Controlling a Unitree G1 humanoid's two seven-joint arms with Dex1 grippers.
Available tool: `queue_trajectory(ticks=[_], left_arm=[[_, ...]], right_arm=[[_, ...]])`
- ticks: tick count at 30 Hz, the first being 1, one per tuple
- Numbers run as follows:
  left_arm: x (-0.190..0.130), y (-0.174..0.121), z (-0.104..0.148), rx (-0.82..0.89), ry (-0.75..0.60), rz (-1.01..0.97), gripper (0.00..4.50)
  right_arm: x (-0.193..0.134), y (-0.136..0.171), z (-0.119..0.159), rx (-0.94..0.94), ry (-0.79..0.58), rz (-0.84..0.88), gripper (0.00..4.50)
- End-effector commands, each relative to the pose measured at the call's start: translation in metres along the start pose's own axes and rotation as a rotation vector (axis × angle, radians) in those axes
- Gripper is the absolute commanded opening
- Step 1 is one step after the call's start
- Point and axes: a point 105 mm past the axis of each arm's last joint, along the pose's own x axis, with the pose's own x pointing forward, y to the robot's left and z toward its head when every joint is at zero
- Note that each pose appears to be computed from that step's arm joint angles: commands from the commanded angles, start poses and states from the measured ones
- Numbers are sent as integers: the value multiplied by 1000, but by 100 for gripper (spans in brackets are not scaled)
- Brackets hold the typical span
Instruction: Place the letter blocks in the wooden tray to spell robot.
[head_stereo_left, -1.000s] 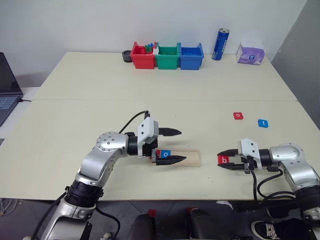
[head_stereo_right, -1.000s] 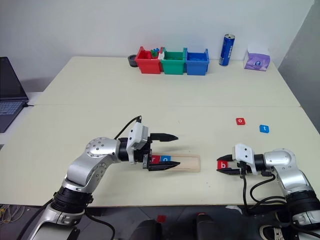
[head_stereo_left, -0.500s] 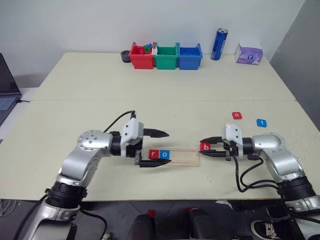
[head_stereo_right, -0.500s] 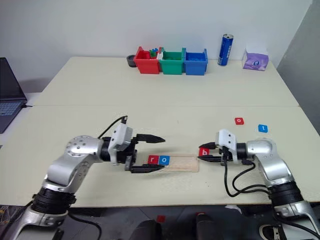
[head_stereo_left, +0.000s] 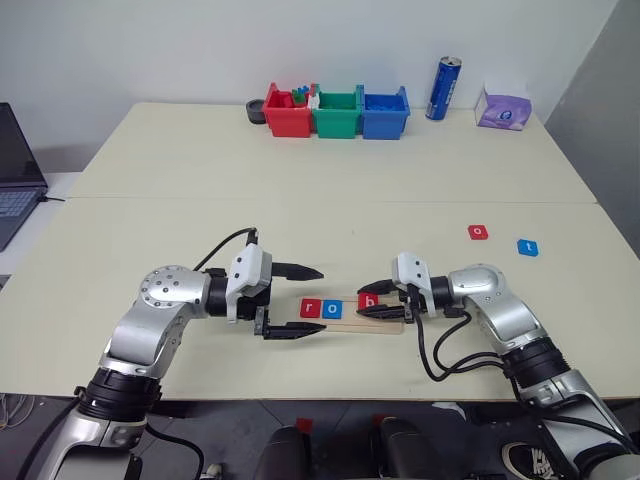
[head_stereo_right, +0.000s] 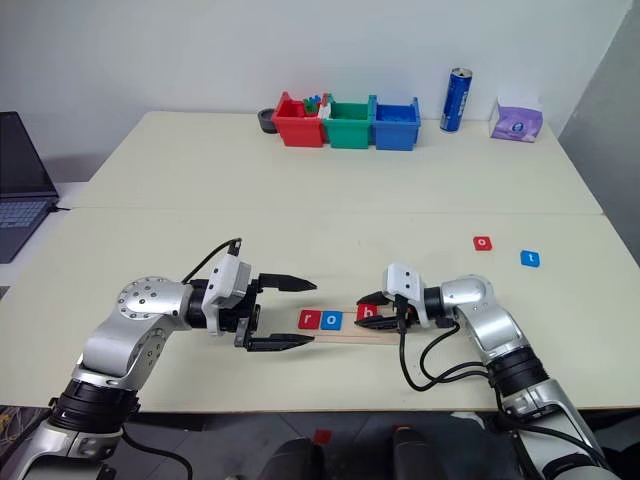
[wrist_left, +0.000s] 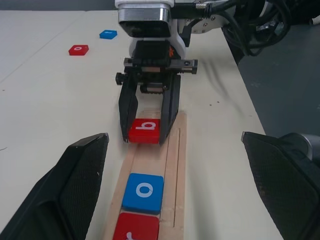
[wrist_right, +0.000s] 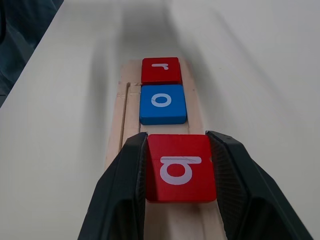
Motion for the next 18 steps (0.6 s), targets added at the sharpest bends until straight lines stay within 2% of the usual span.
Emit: queue_trajectory(ticks=[1, 18], left_arm=[[-5, 4, 7, 55, 5, -2, 450], [-10, -1, 2, 70, 33, -52, 450]], right_arm=[[9, -1, 13, -33, -25, 10, 158], [26, 10, 13, -24, -33, 32, 158]])
